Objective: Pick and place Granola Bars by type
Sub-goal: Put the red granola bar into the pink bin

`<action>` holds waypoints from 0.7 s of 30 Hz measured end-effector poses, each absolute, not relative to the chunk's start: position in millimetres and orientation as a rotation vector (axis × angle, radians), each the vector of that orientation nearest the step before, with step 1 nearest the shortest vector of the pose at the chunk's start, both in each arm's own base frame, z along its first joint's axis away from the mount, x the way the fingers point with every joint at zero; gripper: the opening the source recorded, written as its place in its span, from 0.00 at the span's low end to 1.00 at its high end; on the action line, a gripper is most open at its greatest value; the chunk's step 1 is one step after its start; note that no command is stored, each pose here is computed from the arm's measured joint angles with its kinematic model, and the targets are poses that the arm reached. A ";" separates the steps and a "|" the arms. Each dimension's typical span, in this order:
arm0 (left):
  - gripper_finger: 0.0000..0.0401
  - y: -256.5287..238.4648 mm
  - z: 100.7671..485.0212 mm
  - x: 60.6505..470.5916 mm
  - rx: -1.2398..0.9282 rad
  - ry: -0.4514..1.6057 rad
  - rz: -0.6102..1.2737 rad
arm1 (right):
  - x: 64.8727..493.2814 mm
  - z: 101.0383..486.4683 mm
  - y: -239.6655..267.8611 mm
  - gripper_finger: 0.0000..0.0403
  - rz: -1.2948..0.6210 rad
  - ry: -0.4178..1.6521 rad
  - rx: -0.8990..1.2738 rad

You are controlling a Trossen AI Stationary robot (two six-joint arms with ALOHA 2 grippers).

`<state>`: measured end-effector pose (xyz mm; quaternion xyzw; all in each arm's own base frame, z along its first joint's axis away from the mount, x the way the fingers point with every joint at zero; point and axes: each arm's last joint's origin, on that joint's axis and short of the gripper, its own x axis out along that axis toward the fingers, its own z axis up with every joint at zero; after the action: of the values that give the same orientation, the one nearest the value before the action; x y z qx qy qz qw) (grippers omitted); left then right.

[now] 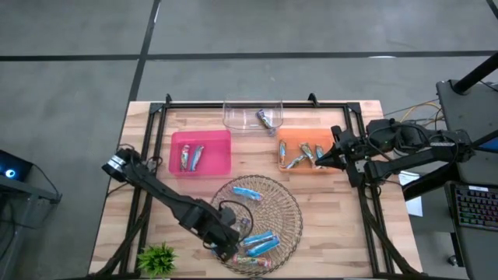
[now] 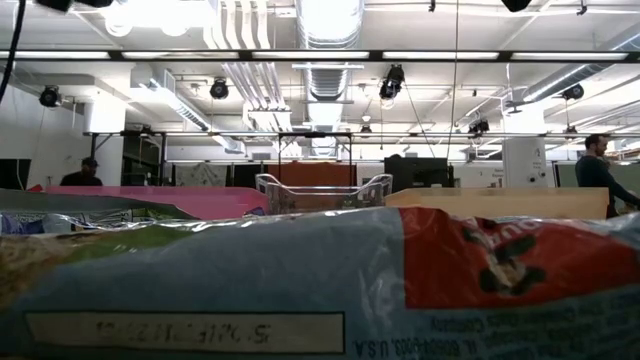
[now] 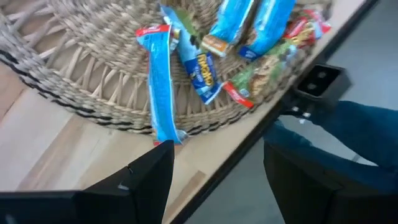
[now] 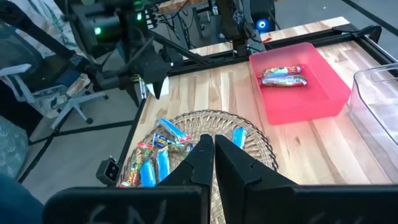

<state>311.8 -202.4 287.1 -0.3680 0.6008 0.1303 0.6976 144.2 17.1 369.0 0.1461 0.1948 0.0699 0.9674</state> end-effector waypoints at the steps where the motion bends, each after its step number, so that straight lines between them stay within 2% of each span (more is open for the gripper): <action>1: 0.57 -203.8 282.9 313.8 -0.815 1.346 0.297 | 144.7 368.9 17.1 0.02 0.141 0.395 0.296; 12: 0.57 -219.1 235.0 327.4 -0.760 1.440 0.399 | 156.0 363.0 18.2 0.02 0.128 0.441 0.318; 21: 0.57 -222.3 212.7 331.9 -0.729 1.471 0.454 | 161.3 360.2 18.7 0.02 0.126 0.460 0.310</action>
<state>331.9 -222.3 212.7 -0.3219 0.6497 0.2007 0.6587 161.3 18.7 360.2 0.1531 0.2271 0.0624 0.9597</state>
